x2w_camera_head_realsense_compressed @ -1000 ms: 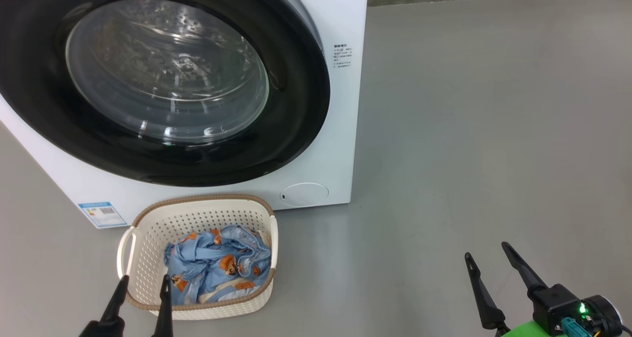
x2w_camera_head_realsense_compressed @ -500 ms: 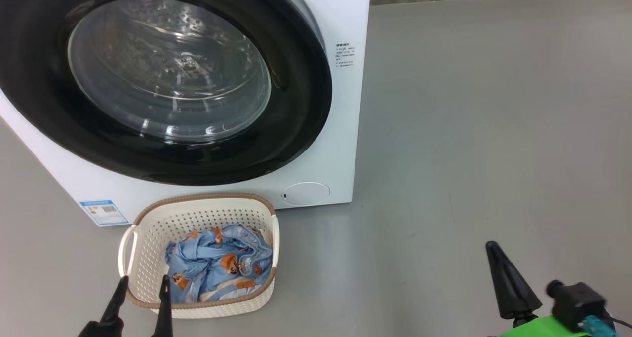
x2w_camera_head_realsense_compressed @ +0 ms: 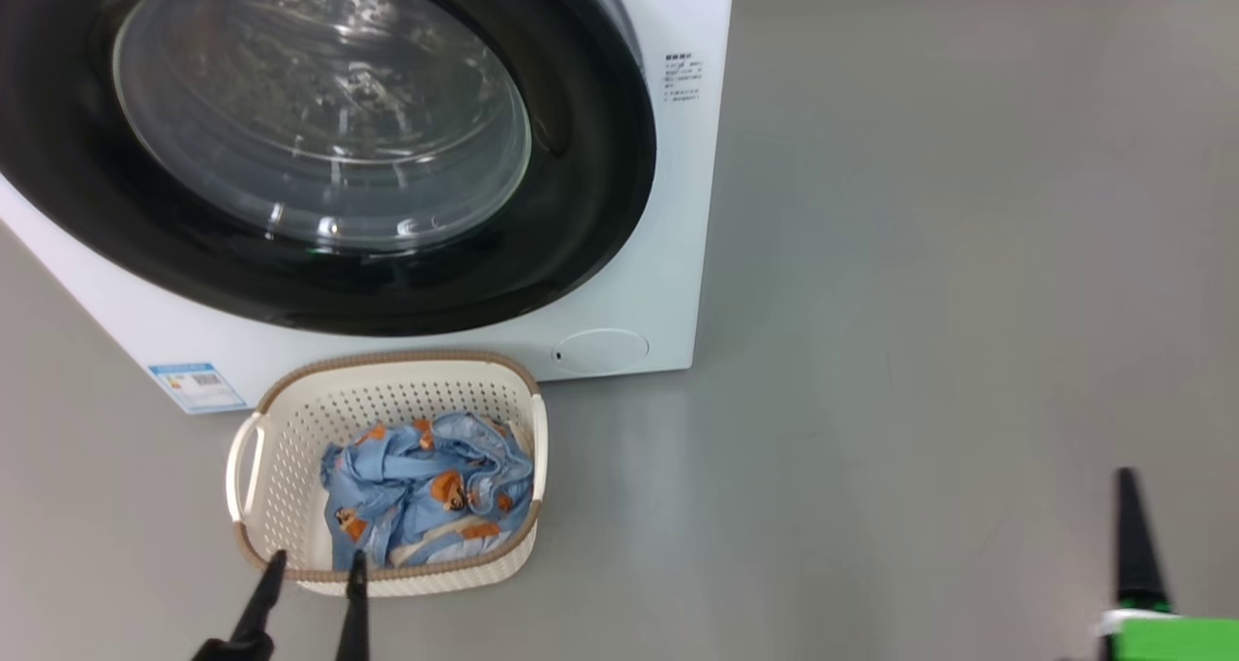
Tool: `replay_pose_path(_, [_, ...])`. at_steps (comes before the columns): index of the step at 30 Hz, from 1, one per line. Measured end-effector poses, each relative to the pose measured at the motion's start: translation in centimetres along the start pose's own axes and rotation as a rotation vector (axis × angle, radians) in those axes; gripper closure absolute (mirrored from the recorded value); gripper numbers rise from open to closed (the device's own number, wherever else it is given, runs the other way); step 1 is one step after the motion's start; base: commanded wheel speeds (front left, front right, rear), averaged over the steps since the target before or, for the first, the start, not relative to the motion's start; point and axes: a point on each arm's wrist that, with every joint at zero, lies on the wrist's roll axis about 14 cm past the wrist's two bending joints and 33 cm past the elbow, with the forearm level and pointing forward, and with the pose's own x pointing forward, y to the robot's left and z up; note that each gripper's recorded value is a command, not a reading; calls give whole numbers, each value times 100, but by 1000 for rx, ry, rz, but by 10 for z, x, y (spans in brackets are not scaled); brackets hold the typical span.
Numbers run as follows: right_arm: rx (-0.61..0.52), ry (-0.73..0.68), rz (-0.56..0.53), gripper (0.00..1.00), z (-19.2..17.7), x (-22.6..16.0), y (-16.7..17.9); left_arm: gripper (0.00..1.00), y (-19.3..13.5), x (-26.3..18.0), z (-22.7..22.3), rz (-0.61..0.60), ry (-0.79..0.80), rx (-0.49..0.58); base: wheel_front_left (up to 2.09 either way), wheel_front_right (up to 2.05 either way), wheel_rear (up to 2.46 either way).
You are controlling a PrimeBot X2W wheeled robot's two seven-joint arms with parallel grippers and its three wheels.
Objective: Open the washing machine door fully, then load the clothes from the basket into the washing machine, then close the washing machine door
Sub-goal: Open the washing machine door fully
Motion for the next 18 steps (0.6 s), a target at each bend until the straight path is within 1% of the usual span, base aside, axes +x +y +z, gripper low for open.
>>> replay_pose_path(3, [137,-29,-39,100,16,11,-10,0,-4,1,-5,-11,16,-2,0,0,0])
replay_pose_path(5, [217,-20,-42,100,25,25,-10,0,-6,4,-7,-22,22,-2,0,0,0])
replay_pose_path(7, [320,-7,-50,100,34,41,-12,0,-10,8,-7,-38,22,1,0,0,0])
replay_pose_path(8, [348,-4,-62,100,39,48,-17,0,-12,11,-6,-46,18,-1,0,0,0])
replay_pose_path(10, [390,3,-89,100,48,60,-29,0,-16,18,-4,-62,10,3,0,0,0])
replay_pose_path(12, [405,26,-116,100,52,71,-41,0,-20,25,-2,-76,1,4,0,0,0])
replay_pose_path(14, [416,62,-123,100,52,85,-46,0,-20,31,-1,-82,-6,13,0,0,0])
replay_pose_path(16, [416,114,-108,100,46,102,-42,0,-20,37,0,-83,-11,24,0,0,0])
replay_pose_path(18, [412,190,-67,100,34,123,-28,0,-19,43,-1,-85,-10,35,0,0,0])
